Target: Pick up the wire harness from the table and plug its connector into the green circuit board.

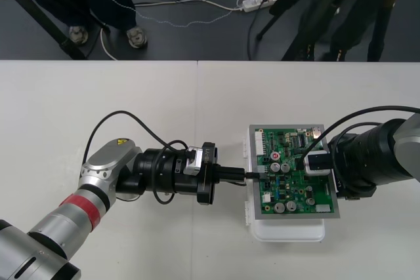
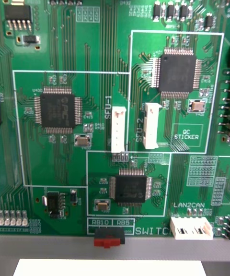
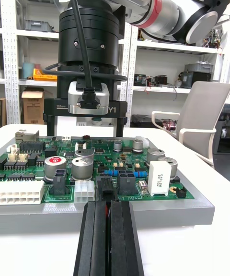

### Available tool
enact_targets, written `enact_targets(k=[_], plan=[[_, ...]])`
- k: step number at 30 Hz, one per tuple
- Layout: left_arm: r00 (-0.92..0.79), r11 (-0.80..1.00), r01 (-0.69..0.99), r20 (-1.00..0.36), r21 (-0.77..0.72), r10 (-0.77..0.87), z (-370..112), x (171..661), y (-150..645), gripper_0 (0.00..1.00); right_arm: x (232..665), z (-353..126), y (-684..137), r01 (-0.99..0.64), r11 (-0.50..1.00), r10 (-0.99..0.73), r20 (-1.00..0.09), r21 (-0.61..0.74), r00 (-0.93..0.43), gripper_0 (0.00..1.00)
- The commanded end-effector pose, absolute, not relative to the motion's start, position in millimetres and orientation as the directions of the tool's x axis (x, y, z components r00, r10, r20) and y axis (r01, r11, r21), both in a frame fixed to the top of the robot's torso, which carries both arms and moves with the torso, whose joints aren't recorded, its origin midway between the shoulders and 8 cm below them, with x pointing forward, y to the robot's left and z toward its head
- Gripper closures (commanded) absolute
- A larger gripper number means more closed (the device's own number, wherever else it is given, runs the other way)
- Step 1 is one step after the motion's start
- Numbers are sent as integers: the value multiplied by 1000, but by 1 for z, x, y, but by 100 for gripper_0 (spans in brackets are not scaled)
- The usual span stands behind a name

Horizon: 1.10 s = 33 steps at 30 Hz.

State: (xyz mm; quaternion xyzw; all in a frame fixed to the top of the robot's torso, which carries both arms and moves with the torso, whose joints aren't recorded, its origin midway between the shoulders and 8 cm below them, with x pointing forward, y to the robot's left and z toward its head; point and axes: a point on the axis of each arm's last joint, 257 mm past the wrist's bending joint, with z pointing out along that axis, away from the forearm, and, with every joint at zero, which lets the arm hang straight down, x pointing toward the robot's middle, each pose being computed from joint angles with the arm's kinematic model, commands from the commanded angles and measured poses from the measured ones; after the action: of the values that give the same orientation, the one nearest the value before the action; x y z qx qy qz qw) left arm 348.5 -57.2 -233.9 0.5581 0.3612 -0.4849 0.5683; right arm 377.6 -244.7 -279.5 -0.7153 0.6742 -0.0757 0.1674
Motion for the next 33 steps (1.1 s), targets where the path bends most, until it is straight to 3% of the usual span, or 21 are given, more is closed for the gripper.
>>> enact_targets(k=[1, 33], plan=[[336, -100, 931, -932, 351, -139, -221, 357, -64, 100, 378, -270, -234, -927, -112, -982, -102, -357, 157, 0], [356, -105, 924, -927, 368, -117, -227, 358, -64, 100, 376, -271, -235, -932, -111, -983, -101, -346, 155, 0]])
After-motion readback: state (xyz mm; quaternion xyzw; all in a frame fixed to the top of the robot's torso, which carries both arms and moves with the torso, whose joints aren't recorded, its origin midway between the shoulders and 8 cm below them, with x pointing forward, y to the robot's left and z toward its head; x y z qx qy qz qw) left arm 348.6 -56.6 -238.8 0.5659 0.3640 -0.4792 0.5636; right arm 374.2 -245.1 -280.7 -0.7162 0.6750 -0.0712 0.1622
